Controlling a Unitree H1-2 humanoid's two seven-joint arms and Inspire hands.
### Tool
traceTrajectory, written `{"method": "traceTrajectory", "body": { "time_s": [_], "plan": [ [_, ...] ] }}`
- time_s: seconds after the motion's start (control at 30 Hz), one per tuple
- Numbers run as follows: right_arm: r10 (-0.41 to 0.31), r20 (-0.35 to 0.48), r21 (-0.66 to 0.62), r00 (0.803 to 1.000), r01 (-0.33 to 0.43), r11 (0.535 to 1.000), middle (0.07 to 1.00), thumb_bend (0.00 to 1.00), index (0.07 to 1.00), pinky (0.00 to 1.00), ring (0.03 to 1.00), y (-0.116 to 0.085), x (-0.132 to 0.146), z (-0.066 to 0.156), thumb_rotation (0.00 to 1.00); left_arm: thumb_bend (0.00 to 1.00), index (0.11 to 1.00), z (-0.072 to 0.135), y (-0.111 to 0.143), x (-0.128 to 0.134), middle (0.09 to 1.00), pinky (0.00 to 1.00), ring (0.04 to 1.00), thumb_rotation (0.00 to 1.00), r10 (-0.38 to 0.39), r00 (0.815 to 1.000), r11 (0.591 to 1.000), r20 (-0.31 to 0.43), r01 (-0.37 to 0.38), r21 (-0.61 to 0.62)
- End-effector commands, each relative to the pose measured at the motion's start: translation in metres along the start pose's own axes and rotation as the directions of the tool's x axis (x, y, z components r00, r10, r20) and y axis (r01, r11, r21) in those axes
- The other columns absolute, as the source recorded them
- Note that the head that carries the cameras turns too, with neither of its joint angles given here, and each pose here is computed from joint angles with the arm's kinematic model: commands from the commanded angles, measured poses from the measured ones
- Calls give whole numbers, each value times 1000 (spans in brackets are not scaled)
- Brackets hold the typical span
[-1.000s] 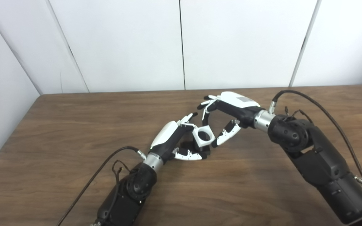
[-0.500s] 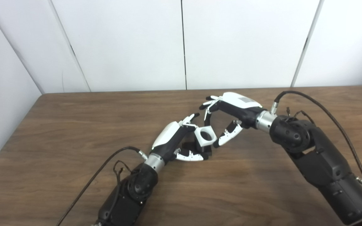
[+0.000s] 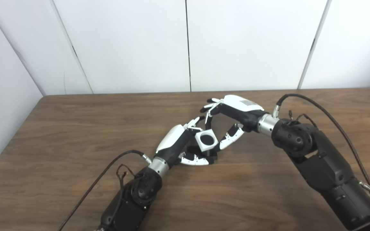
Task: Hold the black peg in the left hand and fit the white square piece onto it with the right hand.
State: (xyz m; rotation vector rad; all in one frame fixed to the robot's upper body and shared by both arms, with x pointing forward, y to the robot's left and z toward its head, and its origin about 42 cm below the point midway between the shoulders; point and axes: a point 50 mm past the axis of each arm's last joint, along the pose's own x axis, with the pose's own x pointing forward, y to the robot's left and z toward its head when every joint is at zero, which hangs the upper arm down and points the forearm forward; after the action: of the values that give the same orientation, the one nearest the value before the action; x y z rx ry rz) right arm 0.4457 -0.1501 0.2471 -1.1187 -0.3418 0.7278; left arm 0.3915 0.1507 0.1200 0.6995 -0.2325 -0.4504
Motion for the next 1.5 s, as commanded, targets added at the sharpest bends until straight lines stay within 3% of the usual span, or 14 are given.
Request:
{"method": "traceTrajectory", "body": {
  "time_s": [0.0,0.53,0.7,0.73,0.77,0.83,0.97,1.47],
  "plan": [
    [-52,93,-54,994,57,997,865,521,481,1000,978,-26,11,24,144,523,493,-2,-6,1,1000,1000,1000,74,-51,998,998,-22,51,36],
    [-14,99,-100,995,24,995,864,521,481,1000,977,-31,11,28,144,523,492,-3,-5,0,1000,1000,1000,74,-43,999,998,-26,44,36],
    [51,24,-140,998,-47,989,882,519,493,1000,984,-32,8,25,150,523,492,-4,-4,-1,1000,1000,1000,74,-46,999,998,-26,47,32],
    [63,1,-146,998,-62,987,936,741,747,1000,994,-33,7,24,277,523,492,-4,-3,-1,1000,1000,1000,73,-48,998,998,-28,49,32],
    [71,-22,-149,997,-74,986,966,840,871,1000,997,-34,6,23,337,523,492,-3,-3,-1,1000,1000,1000,73,-49,998,998,-29,50,31],
    [76,-52,-147,996,-83,986,992,955,967,992,1000,-36,4,20,394,523,492,-3,-2,-2,1000,1000,1000,73,-51,998,998,-29,51,32],
    [79,-73,-143,994,-88,986,1000,1000,999,987,1000,-38,1,15,440,523,492,-3,-2,-1,1000,1000,1000,73,-48,998,998,-31,49,35],
    [90,-110,-131,990,-104,986,1000,1000,1000,1000,1000,-40,-4,7,448,523,492,-4,-1,-1,1000,1000,1000,72,-47,998,998,-30,48,30]
  ]
}}
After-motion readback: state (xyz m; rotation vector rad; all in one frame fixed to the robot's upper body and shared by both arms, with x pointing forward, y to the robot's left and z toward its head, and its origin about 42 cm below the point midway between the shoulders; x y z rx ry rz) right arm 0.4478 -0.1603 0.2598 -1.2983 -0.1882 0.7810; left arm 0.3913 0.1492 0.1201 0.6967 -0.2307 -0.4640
